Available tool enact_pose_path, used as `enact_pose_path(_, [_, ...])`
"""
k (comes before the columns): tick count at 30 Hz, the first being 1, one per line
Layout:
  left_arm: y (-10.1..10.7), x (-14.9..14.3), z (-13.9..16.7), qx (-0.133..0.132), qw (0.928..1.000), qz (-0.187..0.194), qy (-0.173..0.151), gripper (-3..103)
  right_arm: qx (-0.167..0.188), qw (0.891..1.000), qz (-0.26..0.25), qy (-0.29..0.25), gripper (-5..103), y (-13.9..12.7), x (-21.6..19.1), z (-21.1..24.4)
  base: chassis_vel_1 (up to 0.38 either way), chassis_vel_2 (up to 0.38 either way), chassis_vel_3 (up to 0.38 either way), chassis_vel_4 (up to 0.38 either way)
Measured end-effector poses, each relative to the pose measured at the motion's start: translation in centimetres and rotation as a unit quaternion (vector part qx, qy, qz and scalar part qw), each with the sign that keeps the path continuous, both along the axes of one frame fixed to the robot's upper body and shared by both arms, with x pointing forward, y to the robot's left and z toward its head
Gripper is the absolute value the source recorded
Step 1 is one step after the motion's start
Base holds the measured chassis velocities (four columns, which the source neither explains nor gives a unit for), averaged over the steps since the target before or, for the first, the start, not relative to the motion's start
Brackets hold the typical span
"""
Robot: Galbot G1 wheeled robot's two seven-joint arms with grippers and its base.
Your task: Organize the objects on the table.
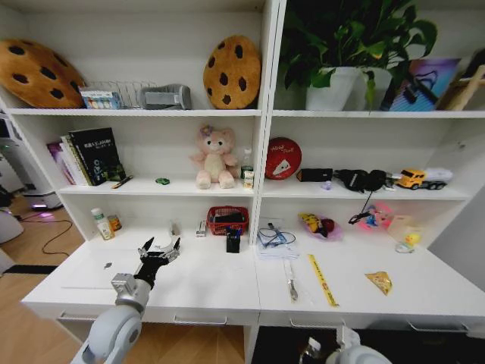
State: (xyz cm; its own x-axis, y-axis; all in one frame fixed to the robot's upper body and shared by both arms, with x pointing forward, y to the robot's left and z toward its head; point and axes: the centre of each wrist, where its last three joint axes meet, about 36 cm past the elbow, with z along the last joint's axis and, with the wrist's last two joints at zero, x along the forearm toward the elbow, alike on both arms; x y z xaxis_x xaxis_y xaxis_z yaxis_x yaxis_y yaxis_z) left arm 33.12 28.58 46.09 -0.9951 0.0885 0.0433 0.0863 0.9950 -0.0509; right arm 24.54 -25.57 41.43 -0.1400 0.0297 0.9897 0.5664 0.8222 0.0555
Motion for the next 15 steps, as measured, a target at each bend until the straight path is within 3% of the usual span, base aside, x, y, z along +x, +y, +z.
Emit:
enact_pose_path(3, [0.0,0.0,0.0,0.0,1.0,0.0,0.0,100,-0.047,0.998,-0.023,0.026,26,-2.6,-0.5,-7.3,0.0,0.0,0.0,0.0])
enact_pose_path(8, [0.0,0.0,0.0,0.0,1.0,0.0,0.0,100,-0.072,0.996,-0.032,0.044,26,-4.6,-1.9,-13.7,0.0,0.0,0.0,0.0])
enact_pose_path(9, [0.0,0.0,0.0,0.0,1.0,0.0,0.0,100,-0.079,0.996,-0.023,0.039,26,-5.8,-3.5,-18.1,0.0,0.0,0.0,0.0])
enact_pose_path(10, [0.0,0.0,0.0,0.0,1.0,0.0,0.0,100,-0.079,0.996,-0.023,0.039,26,-5.8,-3.5,-18.1,0.0,0.0,0.0,0.0])
enact_pose_path(11, [0.0,0.0,0.0,0.0,1.0,0.0,0.0,100,-0.09,0.996,0.001,0.02,26,-6.2,-5.2,-22.1,0.0,0.0,0.0,0.0])
enact_pose_path(12, [0.0,0.0,0.0,0.0,1.0,0.0,0.0,100,-0.09,0.996,0.001,0.02,26,-6.2,-5.2,-22.1,0.0,0.0,0.0,0.0])
enact_pose_path(14, [0.0,0.0,0.0,0.0,1.0,0.0,0.0,100,-0.079,0.995,0.05,-0.03,26,-5.6,-7.2,-27.6,0.0,0.0,0.0,0.0])
enact_pose_path(15, [0.0,0.0,0.0,0.0,1.0,0.0,0.0,100,-0.079,0.995,0.05,-0.03,26,-5.6,-7.2,-27.6,0.0,0.0,0.0,0.0])
